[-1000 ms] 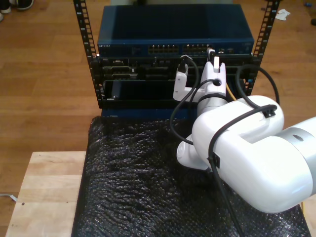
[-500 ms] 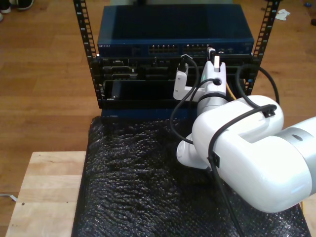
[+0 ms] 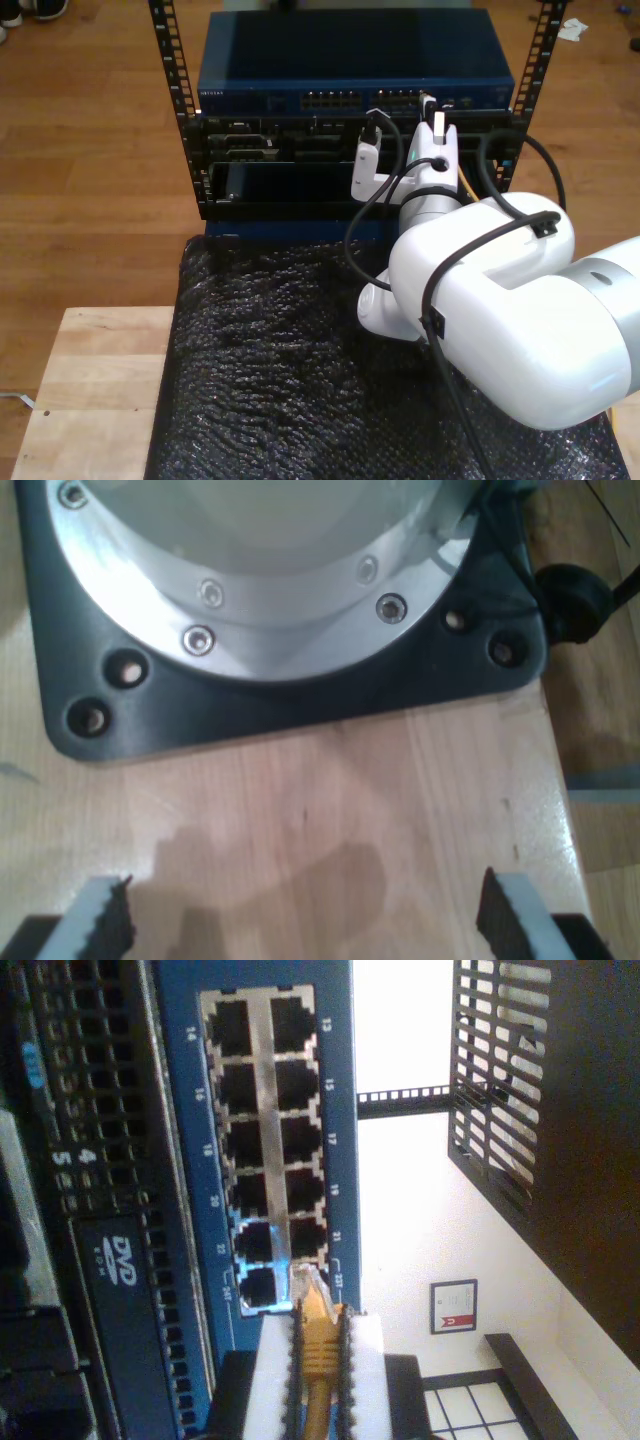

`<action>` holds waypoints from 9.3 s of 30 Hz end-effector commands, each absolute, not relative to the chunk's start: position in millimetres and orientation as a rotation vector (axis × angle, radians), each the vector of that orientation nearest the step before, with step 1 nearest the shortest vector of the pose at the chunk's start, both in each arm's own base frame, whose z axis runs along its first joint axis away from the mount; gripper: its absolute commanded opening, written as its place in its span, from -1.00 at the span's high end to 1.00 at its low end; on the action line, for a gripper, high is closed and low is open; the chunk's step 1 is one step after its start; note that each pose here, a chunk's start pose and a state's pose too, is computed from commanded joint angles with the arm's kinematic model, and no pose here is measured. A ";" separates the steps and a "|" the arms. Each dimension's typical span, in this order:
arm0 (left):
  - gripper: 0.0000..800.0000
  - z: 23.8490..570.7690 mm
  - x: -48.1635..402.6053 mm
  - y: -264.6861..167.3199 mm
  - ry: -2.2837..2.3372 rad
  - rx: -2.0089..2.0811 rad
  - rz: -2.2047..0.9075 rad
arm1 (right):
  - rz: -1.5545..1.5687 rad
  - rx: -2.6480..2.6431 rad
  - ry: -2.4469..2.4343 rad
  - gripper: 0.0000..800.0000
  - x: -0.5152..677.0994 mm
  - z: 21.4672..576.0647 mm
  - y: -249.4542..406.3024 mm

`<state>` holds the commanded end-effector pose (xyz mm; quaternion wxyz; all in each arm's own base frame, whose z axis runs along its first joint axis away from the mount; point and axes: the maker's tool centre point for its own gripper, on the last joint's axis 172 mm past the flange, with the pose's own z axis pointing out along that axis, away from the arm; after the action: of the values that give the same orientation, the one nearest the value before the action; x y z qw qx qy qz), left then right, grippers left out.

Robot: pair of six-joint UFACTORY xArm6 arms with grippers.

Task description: Grab the cable and plug it in

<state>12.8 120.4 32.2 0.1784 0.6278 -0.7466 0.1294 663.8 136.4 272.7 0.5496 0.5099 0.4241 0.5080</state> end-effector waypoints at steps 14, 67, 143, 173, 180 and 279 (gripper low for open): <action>-1.00 32.2 12.8 120.4 -2.111 1.775 0.366 | 1.205 1.205 1.001 1.00 667.6 270.1 138.1; -1.00 32.2 12.8 120.4 -2.111 1.775 0.366 | 1.201 1.205 0.991 1.00 667.8 271.6 132.7; -1.00 32.2 12.8 120.4 -2.111 1.775 0.366 | 1.214 1.200 1.000 1.00 678.2 270.1 136.8; -1.00 32.2 12.8 120.4 -2.111 1.775 0.366 | 1.274 1.215 1.024 0.18 662.7 278.3 153.1; -1.00 32.6 12.9 121.2 -2.112 1.776 0.365 | 1.286 1.214 1.050 0.11 647.2 289.7 161.4; -1.00 32.6 12.9 121.2 -2.112 1.776 0.365 | 0.422 2.242 2.127 -0.99 132.7 181.2 -240.6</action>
<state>12.9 121.2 32.6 0.1779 0.6279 -0.7467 0.1289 132.7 -240.6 181.2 0.0111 0.7186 0.6820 0.1354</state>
